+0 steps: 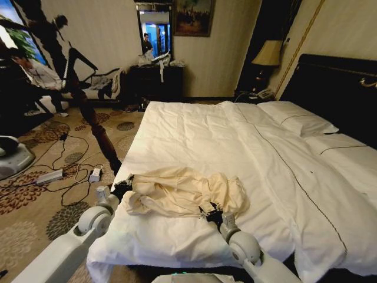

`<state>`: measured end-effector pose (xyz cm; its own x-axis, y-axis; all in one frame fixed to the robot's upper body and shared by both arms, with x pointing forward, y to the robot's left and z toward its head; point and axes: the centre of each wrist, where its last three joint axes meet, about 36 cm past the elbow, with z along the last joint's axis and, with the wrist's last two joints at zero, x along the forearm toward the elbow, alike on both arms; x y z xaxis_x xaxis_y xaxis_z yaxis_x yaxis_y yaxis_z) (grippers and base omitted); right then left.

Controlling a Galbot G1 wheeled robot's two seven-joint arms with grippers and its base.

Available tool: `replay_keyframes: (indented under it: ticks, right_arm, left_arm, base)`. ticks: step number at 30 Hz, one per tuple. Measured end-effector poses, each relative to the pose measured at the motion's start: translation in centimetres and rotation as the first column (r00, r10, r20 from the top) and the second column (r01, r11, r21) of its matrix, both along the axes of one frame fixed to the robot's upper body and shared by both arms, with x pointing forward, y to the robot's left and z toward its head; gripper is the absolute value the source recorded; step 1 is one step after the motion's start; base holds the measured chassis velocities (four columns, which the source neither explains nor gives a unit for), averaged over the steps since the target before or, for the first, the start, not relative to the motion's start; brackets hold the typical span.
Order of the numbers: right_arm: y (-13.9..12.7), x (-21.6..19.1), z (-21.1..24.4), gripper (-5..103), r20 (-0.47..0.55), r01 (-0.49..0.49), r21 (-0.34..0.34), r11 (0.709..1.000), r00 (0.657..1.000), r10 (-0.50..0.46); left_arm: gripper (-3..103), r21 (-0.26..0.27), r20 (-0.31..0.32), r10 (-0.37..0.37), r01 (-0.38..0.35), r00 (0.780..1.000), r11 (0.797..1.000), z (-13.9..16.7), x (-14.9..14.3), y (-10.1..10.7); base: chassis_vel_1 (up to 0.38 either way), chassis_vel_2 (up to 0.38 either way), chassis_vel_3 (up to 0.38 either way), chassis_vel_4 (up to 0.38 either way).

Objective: Pick up the clothes from the bed and hang them on the clothes hanger.

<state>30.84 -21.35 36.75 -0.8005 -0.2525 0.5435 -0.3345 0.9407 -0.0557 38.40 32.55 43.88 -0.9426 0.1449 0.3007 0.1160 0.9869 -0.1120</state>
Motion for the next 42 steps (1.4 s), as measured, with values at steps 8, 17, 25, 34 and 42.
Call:
replay_keyframes:
  ticks: [8,17,25,34,42]
  right_arm:
    - [-0.5,-0.1,0.7,26,0.005,-0.003,0.004,1.000,1.000,0.003]
    - [-1.2,-0.1,2.0,0,0.048,0.030,0.030,0.999,0.998,-0.031]
    - [-2.1,0.9,6.8,0,0.230,0.073,0.090,0.993,0.969,-0.092]
    - [-4.8,4.4,15.0,0,0.414,0.105,0.226,0.968,0.890,-0.193]
    - [-6.0,10.8,14.4,0,0.422,0.160,0.264,0.951,0.868,-0.263]
  left_arm:
    - [0,-0.002,0.000,-0.001,0.001,1.000,1.000,0.1,-0.4,0.0]
    - [0,-0.009,0.007,-0.011,0.011,1.000,1.000,0.4,-0.6,-0.5]
    - [0,-0.016,0.076,-0.044,0.046,0.996,0.999,3.9,0.0,-1.4]
    - [0,-0.024,0.253,-0.101,0.111,0.962,0.994,13.5,4.0,-0.5]
    - [0,-0.027,0.239,-0.053,0.061,0.970,0.998,10.0,6.7,-1.8]
  base:
    - [0.000,0.000,0.000,0.000]
    - [0.000,0.000,0.000,0.000]
    - [0.000,0.000,0.000,0.000]
    - [0.000,0.000,0.000,0.000]
    - [0.000,0.000,0.000,0.000]
